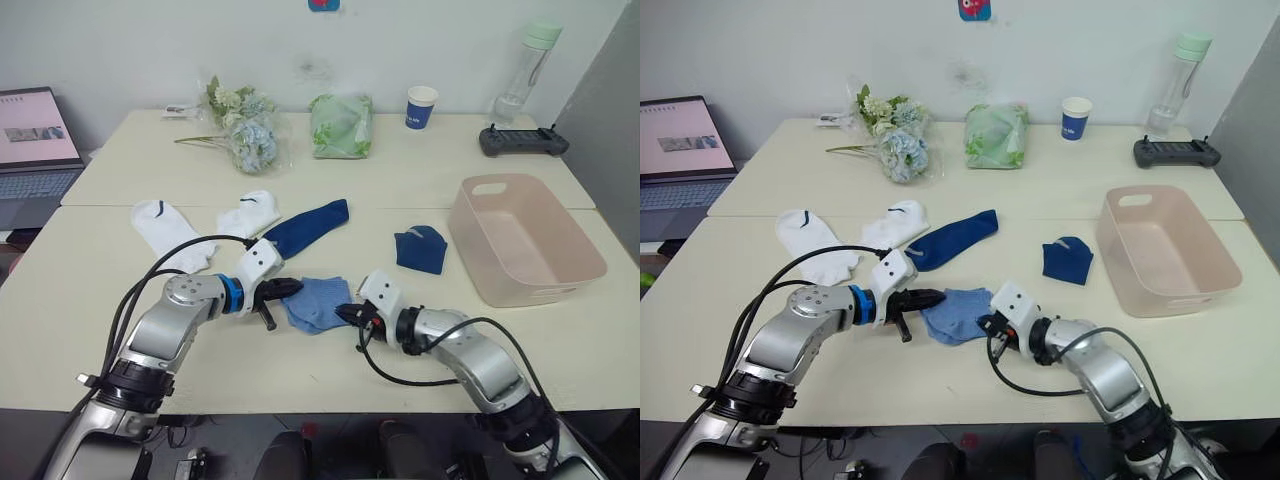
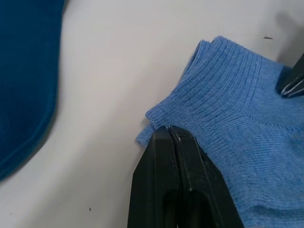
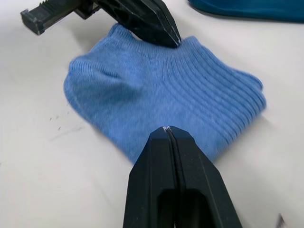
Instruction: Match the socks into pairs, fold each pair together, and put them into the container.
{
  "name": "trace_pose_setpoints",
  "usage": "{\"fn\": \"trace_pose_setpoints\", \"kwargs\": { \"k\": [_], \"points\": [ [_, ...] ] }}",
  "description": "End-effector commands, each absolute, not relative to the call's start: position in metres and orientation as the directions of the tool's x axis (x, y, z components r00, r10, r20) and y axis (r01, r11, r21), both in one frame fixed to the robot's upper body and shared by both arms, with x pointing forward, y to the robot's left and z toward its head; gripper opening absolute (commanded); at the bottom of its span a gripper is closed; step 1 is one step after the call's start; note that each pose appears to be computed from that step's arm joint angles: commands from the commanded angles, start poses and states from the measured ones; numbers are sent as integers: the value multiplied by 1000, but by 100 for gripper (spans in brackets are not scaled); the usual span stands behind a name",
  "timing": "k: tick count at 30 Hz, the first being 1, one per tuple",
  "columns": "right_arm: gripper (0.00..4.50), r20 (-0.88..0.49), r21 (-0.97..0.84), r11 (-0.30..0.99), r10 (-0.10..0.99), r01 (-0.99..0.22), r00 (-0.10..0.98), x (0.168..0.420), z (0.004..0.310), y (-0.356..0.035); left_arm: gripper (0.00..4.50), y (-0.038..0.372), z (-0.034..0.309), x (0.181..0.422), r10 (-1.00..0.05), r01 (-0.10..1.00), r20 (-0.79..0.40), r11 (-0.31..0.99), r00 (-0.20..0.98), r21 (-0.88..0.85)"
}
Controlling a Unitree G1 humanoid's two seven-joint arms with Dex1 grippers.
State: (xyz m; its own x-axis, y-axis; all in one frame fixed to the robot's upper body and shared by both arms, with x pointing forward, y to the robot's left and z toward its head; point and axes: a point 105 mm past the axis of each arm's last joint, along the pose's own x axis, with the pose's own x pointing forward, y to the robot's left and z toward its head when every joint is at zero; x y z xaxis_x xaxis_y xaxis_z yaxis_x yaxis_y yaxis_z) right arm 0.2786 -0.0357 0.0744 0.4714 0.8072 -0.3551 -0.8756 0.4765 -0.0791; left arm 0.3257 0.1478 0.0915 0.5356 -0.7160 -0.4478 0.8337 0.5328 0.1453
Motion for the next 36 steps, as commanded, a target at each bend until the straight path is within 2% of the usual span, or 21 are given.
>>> {"fn": "trace_pose_setpoints", "kwargs": {
  "k": [1, 4, 8, 11, 15, 18, 23, 26, 32, 36],
  "points": [
    [3, -258, -95, 464, 843, -881, 472, 274, 102, -33, 0, 137, 123, 318, -797, 866, -337, 469, 501, 177],
    [3, -189, -97, 516, 830, -851, 525, 278, 121, -37, 0, 130, 137, 307, -838, 897, -320, 405, 442, 178],
    [3, -182, -88, 624, 756, -776, 629, 292, 125, -47, 0, 138, 121, 303, -811, 896, -381, 416, 444, 157],
    [3, -263, -64, 638, 731, -767, 630, 298, 115, -51, 0, 150, 93, 302, -767, 887, -454, 439, 453, 143],
    [3, -271, 27, 644, 741, -764, 615, 300, 119, -51, 0, 159, 78, 300, -739, 882, -495, 447, 457, 146],
    [63, -299, 133, 644, 750, -753, 589, 299, 116, -52, 0, 164, 70, 294, -730, 885, -516, 445, 448, 139],
    [238, -372, 316, 623, 775, -716, 510, 292, 106, -49, 0, 165, 66, 288, -730, 884, -517, 448, 446, 130],
    [344, -408, 367, 628, 772, -687, 488, 294, 99, -45, 0, 164, 65, 287, -732, 881, -511, 456, 450, 124],
    [344, -451, 416, 588, 796, -694, 404, 290, 89, -26, 0, 163, 67, 286, -733, 874, -500, 473, 462, 114],
    [344, -426, 510, 532, 839, -675, 339, 291, 90, 2, 0, 163, 67, 285, -731, 872, -500, 475, 464, 115]
  ]
}}
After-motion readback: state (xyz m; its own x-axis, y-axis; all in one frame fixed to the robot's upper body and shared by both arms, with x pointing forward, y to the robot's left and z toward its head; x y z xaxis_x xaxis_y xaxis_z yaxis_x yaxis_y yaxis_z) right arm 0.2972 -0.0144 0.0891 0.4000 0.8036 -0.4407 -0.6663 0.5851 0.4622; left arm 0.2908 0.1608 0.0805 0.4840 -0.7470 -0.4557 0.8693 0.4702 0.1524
